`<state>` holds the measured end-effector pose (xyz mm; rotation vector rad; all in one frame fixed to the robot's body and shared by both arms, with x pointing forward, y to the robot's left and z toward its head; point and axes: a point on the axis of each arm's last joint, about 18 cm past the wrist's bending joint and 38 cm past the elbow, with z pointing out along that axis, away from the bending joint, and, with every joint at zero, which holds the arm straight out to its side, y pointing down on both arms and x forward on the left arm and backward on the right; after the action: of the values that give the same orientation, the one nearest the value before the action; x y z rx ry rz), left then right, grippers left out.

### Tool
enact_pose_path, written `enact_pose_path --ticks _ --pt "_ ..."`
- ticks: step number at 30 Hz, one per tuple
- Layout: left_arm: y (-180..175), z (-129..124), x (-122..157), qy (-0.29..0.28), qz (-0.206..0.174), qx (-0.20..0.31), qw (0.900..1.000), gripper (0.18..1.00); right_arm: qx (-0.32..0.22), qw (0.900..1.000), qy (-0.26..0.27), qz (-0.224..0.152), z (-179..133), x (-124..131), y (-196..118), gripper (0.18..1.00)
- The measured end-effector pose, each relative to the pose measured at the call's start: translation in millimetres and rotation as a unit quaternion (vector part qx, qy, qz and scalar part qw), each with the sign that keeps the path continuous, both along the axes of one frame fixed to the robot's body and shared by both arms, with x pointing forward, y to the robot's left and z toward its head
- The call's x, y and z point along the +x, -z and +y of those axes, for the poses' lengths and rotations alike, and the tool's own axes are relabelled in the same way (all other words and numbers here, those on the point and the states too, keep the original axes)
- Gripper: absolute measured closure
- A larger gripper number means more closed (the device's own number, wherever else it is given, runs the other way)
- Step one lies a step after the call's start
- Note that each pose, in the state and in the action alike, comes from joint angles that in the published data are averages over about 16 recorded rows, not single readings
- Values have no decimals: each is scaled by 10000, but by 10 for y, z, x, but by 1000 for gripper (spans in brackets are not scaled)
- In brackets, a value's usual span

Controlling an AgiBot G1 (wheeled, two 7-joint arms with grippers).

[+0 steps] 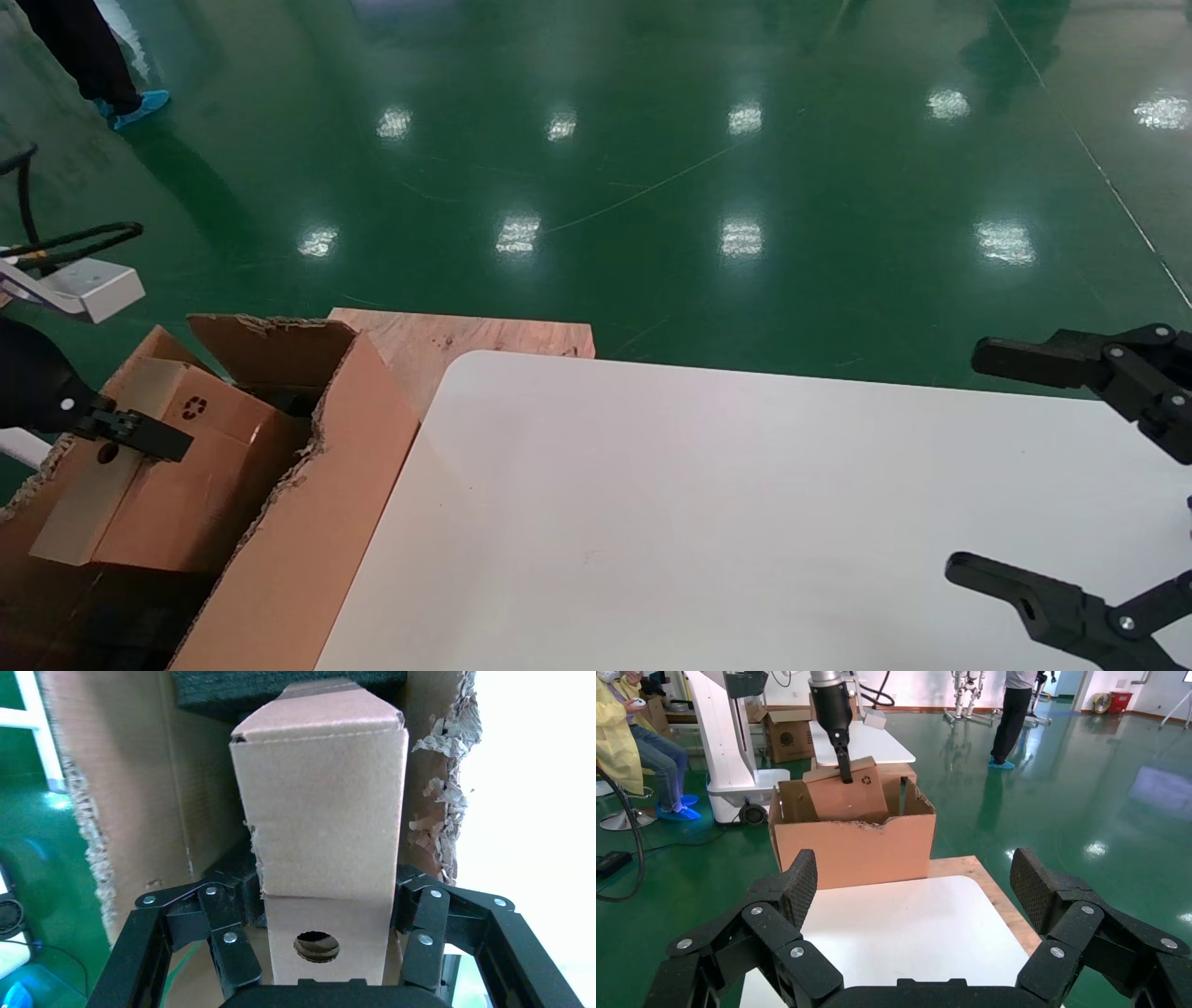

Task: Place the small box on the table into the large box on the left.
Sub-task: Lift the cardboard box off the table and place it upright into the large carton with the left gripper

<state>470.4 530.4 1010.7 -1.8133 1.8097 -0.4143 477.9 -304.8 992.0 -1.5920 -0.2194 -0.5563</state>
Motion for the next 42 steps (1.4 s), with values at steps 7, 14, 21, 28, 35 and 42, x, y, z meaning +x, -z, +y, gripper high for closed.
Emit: enact_pose_path --ticks 7,14,21,28,35,42 --pt "13 -26 -114 -131 -57 83 9999 925 0 10000 0 0 0 0 0 178" --pt "136 4 -126 -207 -9 122 9997 926 0 10000 0 0 0 0 0 178" --pt "254 78 -90 -244 67 164 9995 927 0 10000 0 0 0 0 0 178" --pt "339 216 -73 -322 148 246 9991 928 0 10000 0 0 0 0 0 178" --pt "399 434 -116 -467 254 352 9980 929 0 10000 0 0 0 0 0 178" --pt "490 651 -190 -589 384 398 9967 929 0 10000 0 0 0 0 0 178"
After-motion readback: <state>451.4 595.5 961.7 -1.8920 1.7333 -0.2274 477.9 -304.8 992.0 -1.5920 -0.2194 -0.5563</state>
